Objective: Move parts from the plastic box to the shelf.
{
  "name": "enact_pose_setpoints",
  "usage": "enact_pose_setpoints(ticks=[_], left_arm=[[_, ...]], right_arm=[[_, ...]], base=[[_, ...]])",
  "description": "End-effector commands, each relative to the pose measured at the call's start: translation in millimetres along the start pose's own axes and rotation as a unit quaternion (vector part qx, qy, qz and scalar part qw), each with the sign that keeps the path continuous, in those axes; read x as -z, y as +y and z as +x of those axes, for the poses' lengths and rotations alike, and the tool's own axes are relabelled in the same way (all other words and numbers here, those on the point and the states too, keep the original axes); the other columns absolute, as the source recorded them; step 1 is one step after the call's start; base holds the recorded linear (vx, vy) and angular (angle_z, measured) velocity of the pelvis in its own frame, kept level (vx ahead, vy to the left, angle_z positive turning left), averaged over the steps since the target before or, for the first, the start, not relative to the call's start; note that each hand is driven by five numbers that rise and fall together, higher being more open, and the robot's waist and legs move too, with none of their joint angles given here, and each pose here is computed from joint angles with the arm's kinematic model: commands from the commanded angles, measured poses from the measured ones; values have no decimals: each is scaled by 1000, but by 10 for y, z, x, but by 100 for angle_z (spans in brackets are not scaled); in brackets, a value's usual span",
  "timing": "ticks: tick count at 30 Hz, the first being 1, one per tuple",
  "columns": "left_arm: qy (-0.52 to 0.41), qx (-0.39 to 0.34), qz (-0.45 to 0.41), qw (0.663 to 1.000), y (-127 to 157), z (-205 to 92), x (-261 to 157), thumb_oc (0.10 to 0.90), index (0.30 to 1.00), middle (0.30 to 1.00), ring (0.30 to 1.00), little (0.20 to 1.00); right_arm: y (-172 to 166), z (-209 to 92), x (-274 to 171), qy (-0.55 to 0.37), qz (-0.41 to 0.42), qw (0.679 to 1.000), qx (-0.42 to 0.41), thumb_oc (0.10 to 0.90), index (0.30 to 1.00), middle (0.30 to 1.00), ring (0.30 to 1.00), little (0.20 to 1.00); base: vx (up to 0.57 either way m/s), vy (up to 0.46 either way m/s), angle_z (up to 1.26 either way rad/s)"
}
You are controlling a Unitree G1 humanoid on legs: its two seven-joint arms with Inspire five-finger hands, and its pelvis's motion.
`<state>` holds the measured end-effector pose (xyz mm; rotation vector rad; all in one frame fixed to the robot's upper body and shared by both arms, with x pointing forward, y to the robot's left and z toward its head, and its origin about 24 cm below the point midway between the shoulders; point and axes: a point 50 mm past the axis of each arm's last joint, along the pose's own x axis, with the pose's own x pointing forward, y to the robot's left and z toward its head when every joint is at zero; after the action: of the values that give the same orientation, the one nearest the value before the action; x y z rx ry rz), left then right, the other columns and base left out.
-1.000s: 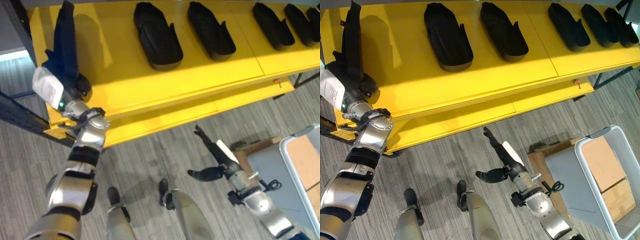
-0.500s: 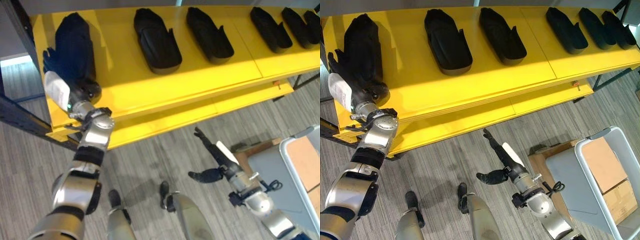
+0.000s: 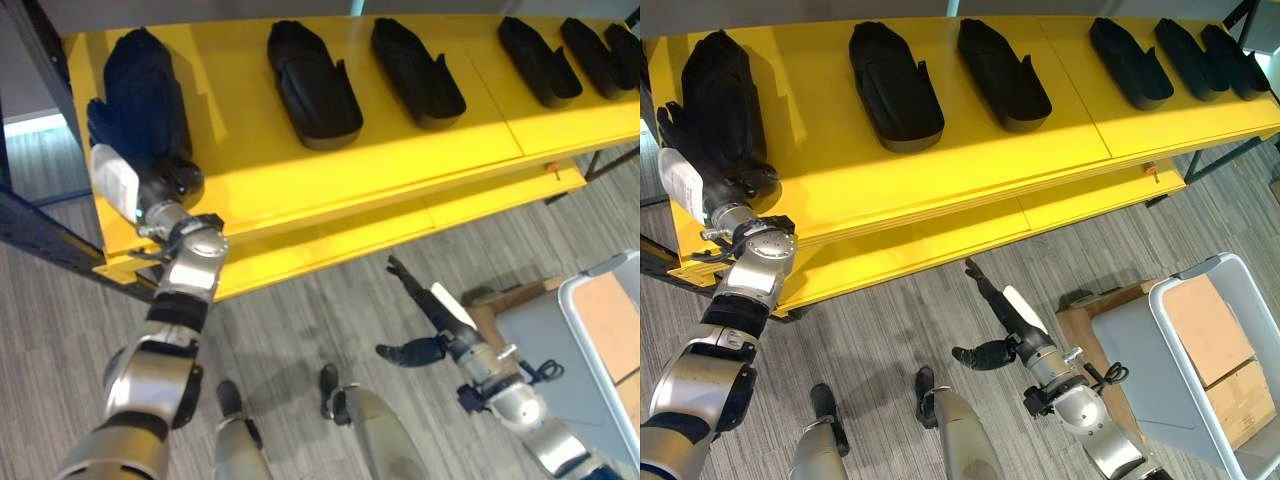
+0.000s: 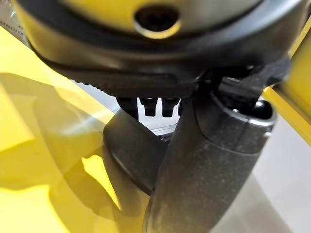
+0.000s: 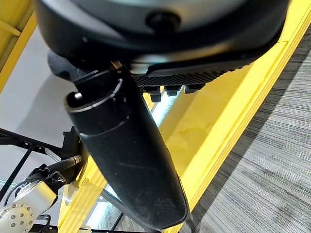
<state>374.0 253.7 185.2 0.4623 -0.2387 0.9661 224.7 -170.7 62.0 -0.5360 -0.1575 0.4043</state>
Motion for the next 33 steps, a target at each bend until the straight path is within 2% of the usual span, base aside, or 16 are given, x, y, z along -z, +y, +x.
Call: enact_pose_setpoints(ticks=[1, 6, 13, 14, 29, 33], left_arm=[[-35, -12, -43, 998, 31, 74, -218, 900, 1000, 1000, 1000, 1000], [-39, -6, -62, 997, 6, 37, -269, 900, 1000, 1000, 1000, 1000], [-103, -23, -89, 990, 75, -23, -530, 900, 1000, 1000, 1000, 1000], [-134, -40, -89, 986, 151, -25, -624, 900, 1000, 1000, 1000, 1000], [-294, -131, -13, 947, 605, 90, -1086, 900, 1000, 1000, 1000, 1000], [-320, -142, -27, 936, 700, 66, -1203, 900, 1000, 1000, 1000, 1000]], right_arm=[[-153, 29, -341, -90, -8, 996, 15, 900, 1000, 1000, 1000, 1000], [-172, 18, -327, -86, -15, 996, 19, 900, 1000, 1000, 1000, 1000], [-203, 12, -332, -87, -21, 996, 30, 900, 1000, 1000, 1000, 1000], [-216, 7, -324, -85, -21, 996, 34, 900, 1000, 1000, 1000, 1000], [-288, -17, -294, -74, -25, 996, 40, 900, 1000, 1000, 1000, 1000], [-304, -21, -282, -70, -26, 996, 44, 900, 1000, 1000, 1000, 1000]], base=[[0, 0, 0], [0, 0, 0], [0, 0, 0], [0, 0, 0], [1, 1, 0], [0, 0, 0]])
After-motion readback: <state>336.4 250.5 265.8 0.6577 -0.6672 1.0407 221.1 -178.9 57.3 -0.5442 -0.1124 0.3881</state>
